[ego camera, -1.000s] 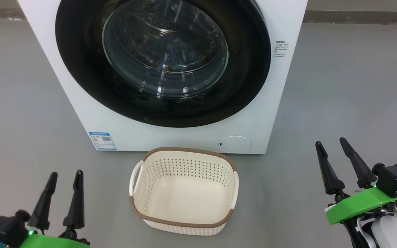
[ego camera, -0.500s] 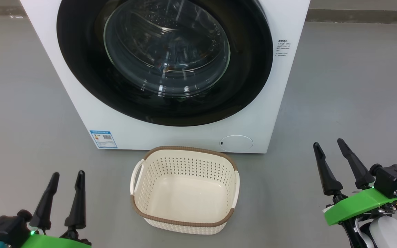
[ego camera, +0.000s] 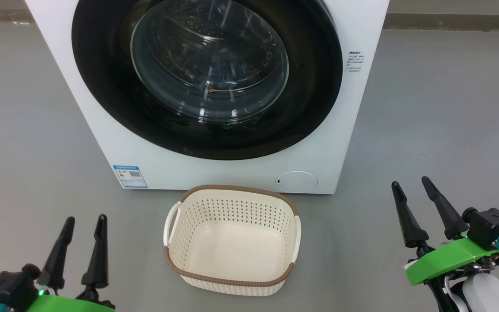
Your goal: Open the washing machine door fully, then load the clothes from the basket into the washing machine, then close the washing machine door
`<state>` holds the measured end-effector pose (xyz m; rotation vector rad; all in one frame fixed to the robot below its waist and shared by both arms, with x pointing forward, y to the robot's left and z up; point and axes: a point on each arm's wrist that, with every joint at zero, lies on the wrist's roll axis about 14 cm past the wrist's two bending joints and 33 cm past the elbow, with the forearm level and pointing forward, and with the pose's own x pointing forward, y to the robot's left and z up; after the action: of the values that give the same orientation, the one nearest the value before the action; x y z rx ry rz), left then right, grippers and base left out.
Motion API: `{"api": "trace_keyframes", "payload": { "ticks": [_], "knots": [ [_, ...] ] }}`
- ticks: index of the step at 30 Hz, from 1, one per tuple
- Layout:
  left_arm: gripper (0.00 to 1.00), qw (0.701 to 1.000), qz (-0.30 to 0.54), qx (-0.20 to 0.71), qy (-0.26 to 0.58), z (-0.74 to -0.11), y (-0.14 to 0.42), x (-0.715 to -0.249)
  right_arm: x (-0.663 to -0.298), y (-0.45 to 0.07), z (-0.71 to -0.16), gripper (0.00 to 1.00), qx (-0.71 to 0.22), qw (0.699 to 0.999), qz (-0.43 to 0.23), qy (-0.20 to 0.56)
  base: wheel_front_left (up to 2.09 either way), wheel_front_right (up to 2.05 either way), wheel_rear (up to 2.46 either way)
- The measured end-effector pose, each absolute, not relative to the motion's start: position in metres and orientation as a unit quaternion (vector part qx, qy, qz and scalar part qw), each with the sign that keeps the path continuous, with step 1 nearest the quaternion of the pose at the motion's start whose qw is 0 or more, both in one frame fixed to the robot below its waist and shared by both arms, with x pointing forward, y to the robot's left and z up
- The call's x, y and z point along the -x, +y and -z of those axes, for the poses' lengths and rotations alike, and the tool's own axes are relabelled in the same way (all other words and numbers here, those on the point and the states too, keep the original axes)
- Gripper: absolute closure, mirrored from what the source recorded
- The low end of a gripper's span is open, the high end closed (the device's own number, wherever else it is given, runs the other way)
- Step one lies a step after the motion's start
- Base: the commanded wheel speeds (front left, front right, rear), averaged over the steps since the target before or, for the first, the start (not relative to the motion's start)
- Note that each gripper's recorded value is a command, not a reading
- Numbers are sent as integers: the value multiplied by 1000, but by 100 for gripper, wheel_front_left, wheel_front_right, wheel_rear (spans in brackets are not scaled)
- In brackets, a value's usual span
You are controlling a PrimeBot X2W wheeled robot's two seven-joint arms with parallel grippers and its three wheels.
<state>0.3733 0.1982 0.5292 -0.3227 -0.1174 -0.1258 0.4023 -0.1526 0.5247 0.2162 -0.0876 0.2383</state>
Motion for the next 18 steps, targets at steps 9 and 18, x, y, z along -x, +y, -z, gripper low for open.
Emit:
{"api": "trace_keyframes", "payload": {
  "ticks": [9,18],
  "knots": [
    [0,983,62,162,-54,-526,198,-373,-401,-151,-525,0,-107,986,-121,-43,0,0,0],
    [0,983,61,165,-53,-526,197,-373,-401,-151,-525,0,-106,986,-122,-43,0,0,0]
  ]
}}
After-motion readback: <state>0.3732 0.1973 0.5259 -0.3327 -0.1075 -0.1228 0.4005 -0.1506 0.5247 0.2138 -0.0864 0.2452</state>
